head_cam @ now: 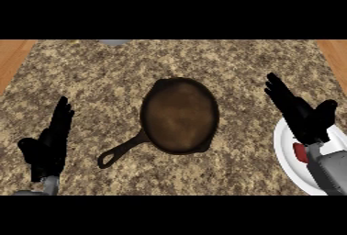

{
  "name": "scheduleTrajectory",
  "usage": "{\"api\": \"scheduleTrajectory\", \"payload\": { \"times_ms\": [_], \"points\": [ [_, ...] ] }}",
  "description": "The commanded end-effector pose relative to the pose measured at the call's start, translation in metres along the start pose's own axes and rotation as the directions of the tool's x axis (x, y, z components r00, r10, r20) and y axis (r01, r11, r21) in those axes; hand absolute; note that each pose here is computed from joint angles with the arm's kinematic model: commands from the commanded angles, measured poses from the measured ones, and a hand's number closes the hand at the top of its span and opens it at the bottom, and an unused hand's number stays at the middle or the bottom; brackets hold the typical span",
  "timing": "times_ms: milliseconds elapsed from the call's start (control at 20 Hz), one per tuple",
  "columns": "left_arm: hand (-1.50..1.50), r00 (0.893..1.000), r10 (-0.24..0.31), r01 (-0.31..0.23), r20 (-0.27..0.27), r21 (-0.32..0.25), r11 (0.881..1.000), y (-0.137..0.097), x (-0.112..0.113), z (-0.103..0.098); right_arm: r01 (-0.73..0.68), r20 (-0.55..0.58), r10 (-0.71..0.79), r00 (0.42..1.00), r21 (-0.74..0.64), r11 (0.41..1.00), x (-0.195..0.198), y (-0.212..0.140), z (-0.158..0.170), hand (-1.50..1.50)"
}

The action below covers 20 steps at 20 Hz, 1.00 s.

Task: Pick the lemon from the plate and place it in the pan

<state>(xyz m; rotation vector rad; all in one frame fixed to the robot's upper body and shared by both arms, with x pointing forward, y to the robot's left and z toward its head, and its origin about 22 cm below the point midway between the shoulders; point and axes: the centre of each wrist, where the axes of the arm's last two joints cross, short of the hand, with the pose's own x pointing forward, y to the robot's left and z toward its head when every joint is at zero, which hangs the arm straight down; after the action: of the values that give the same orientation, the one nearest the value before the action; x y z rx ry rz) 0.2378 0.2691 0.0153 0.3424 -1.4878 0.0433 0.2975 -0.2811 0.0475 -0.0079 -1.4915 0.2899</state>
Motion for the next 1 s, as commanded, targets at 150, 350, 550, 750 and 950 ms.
{"api": "scheduleTrajectory", "payload": {
  "times_ms": [150, 350, 550, 750, 950],
  "points": [
    [0.00, 0.983, -0.155, 0.160, -0.102, 0.038, 0.986, 0.042, -0.009, -0.010, 0.046, 0.181, -0.193, 0.964, 0.604, 0.796, 0.034, 0.020, 0.005, -1.50],
    [0.00, 0.965, -0.171, 0.181, -0.200, 0.033, 0.983, 0.046, -0.027, -0.001, -0.399, 0.512, 0.200, 0.835, 0.315, 0.861, 0.114, -0.038, -0.001, 1.50],
    [0.00, 0.948, -0.204, 0.216, -0.243, 0.024, 0.976, 0.073, -0.026, -0.009, 0.208, 0.315, -0.327, 0.891, 0.357, 0.911, -0.009, -0.095, 0.040, 1.50],
    [0.00, 0.951, -0.206, 0.213, -0.230, 0.008, 0.977, 0.070, -0.018, -0.020, 0.124, 0.377, -0.348, 0.858, 0.504, 0.854, -0.009, -0.157, 0.069, -1.50],
    [0.00, 0.948, -0.225, 0.226, -0.226, -0.020, 0.974, 0.070, -0.011, -0.033, -0.047, 0.435, -0.231, 0.870, 0.541, 0.839, 0.034, -0.188, 0.065, -1.50]
  ]
}}
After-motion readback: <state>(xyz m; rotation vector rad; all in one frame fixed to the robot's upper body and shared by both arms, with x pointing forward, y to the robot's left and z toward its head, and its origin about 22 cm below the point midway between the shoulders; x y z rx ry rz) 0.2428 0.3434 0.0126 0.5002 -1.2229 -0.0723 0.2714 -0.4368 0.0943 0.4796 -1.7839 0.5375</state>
